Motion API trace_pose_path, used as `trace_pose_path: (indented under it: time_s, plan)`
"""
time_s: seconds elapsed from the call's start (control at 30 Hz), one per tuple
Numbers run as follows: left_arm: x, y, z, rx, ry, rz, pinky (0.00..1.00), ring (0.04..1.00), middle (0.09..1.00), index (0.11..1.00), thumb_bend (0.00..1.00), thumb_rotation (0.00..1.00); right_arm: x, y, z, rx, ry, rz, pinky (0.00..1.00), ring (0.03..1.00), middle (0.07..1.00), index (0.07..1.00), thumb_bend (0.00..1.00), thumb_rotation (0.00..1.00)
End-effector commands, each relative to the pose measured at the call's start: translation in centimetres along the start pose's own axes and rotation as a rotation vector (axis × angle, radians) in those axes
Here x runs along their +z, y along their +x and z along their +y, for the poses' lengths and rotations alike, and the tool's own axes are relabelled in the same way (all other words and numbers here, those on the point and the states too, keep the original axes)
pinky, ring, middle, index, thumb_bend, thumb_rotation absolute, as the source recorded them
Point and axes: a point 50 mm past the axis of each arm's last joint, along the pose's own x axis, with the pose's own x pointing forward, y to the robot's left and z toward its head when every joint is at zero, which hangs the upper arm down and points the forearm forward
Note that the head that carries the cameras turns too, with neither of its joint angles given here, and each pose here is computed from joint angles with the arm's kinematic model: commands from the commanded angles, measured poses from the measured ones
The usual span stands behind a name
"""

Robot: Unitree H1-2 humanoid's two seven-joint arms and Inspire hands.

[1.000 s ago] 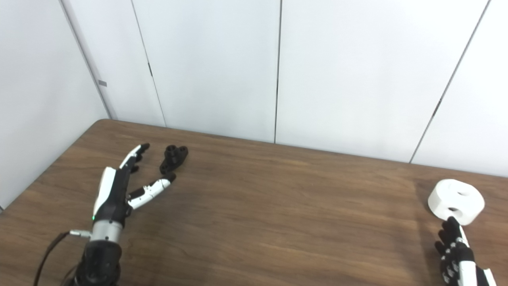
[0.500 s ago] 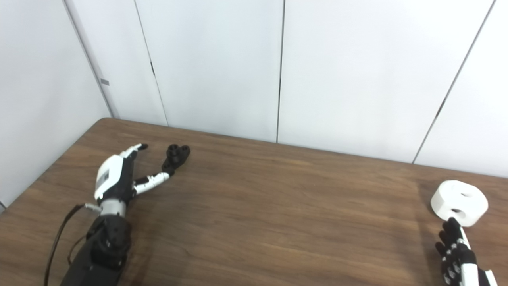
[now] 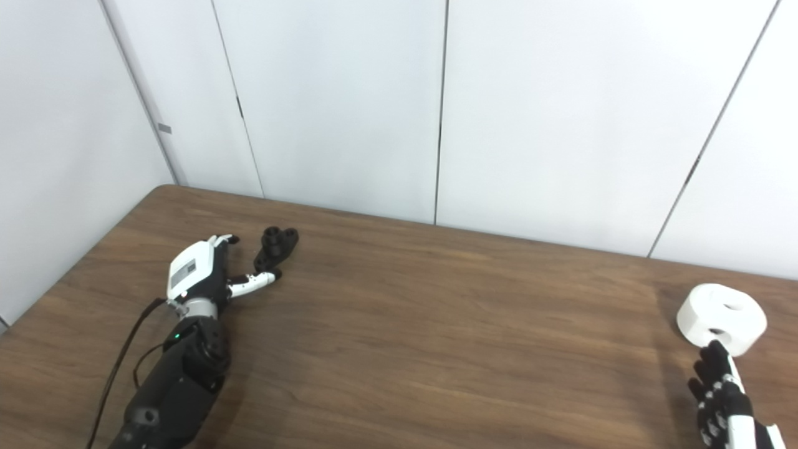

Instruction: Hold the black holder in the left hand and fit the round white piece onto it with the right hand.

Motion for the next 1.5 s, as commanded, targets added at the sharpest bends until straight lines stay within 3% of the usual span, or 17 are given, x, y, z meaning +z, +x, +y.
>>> trace_pose_path:
  time_s: [0.0, 0.43, 1.47]
  plan:
    - [2.1, 1.9, 2.6, 0.100, 0.007, -0.062, 1.00, 0.987, 0.946, 0.863, 0.91, 0.51, -2.8, -2.3, 0.9, -0.027, 0.042, 0.093, 1.00, 1.000, 1.000, 1.000, 0.60, 1.00]
    - [4.1, 3.3, 2.3, 0.082, -0.036, -0.078, 1.00, 0.983, 0.942, 0.844, 0.91, 0.48, -2.7, -2.3, 1.0, -0.036, 0.040, 0.098, 1.00, 1.000, 1.000, 1.000, 0.63, 1.00]
    - [2.7, 3.4, 2.1, 0.085, 0.091, -0.056, 1.00, 0.969, 0.898, 0.718, 0.89, 0.38, -2.2, -2.9, 1.1, -0.033, 0.041, 0.098, 1.00, 1.000, 1.000, 1.000, 0.63, 1.00]
